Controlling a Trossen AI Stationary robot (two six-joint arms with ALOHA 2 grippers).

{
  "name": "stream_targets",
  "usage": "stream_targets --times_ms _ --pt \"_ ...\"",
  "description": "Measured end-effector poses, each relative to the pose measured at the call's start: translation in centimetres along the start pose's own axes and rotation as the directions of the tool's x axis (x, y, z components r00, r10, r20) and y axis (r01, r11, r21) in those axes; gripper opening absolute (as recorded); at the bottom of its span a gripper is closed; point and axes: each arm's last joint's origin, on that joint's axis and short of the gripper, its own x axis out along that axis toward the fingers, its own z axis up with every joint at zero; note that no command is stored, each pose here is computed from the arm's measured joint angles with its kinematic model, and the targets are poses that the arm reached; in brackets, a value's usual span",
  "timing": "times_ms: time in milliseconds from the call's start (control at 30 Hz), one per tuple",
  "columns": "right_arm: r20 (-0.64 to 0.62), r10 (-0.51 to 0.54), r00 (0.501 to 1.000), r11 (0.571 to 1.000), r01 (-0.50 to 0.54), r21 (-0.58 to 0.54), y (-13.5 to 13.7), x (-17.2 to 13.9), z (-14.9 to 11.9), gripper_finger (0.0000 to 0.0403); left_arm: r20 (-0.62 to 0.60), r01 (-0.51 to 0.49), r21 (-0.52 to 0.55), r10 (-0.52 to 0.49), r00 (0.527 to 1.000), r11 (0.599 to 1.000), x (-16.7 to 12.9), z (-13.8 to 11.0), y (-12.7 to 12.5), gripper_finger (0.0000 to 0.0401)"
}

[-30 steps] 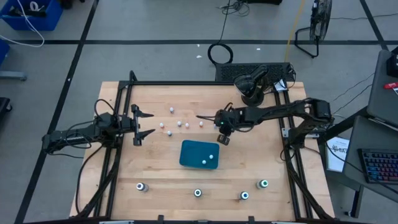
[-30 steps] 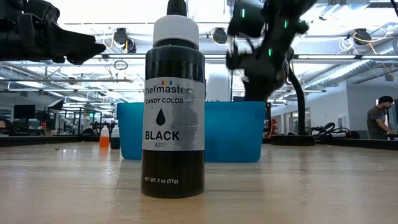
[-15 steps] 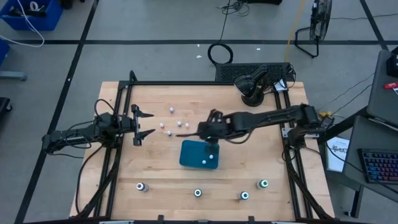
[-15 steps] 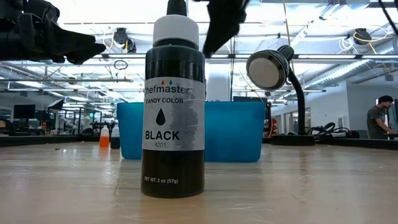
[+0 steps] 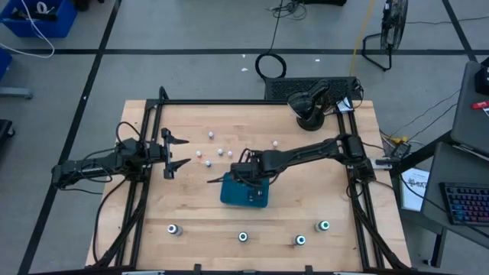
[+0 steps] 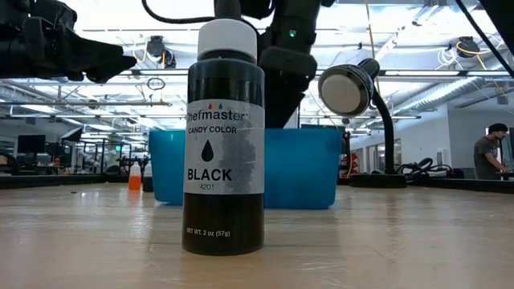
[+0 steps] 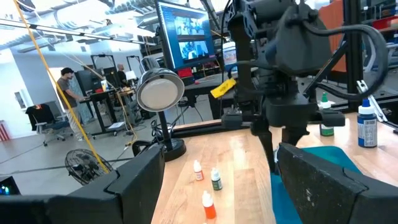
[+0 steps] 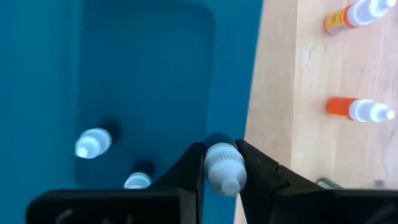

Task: Pick & Place food coloring
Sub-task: Put the black food coloring bottle into the blue bin, then put the orange food coloring bottle into the blue bin

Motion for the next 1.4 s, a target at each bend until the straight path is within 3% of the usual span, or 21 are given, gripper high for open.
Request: stream_targets --times_ms 800,1100,1400 --pt "-0.049 0.160 0.986 0.986 -0.157 0.061 1.4 4.5 -2.5 0.0056 -0.001 0.000 0.000 0.000 1.000 1.000 0.0 0.0 0.0 0.0306" --pt "-0.031 0.161 0.986 0.982 -0.157 0.104 1.2 3.9 -2.4 0.0173 -0.001 0.000 0.000 0.000 1.000 1.000 0.0 0.0 0.0 0.0306" --pt "0.049 0.170 0.984 0.976 -0.175 0.127 0.8 0.4 -1.8 0.0190 -0.001 0.000 0.000 0.000 1.000 1.000 0.0 0.0 0.0 0.0306"
